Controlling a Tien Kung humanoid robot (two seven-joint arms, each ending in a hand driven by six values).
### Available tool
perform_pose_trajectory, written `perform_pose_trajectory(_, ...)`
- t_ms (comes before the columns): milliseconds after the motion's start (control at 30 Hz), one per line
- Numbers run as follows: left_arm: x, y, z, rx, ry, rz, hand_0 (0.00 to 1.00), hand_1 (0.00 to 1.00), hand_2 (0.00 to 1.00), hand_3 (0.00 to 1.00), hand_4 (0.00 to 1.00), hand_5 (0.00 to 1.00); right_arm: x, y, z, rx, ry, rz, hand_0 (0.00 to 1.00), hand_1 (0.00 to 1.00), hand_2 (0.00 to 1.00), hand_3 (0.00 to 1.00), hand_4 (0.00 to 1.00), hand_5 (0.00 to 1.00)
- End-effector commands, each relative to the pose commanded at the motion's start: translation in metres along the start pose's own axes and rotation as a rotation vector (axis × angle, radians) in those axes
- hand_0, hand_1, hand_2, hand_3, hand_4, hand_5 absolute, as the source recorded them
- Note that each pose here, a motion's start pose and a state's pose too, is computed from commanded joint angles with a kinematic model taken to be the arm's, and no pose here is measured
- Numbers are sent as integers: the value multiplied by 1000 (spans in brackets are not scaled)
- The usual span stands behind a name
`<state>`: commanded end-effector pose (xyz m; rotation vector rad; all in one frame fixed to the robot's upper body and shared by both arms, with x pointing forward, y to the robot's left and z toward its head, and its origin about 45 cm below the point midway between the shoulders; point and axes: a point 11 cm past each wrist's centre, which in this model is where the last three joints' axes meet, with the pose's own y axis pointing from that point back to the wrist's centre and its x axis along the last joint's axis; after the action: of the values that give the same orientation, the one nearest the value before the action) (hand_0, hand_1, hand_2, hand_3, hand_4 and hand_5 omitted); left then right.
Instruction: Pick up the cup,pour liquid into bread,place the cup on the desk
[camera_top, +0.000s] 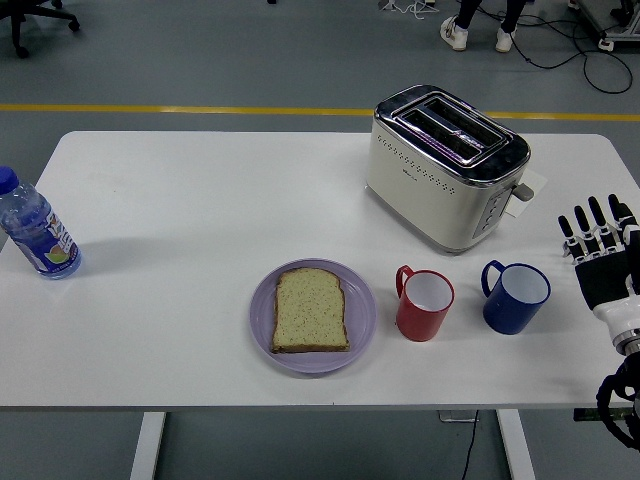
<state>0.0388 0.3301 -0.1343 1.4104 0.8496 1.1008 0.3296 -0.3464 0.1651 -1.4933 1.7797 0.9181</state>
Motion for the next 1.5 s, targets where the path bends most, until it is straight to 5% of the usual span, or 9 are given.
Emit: perform_pose_trajectory(1500, 1, 0, -6, 12, -11, 3, 635, 644, 655, 552, 322, 836, 19, 4, 0, 38, -88, 87, 650, 569, 631, 610, 630, 209)
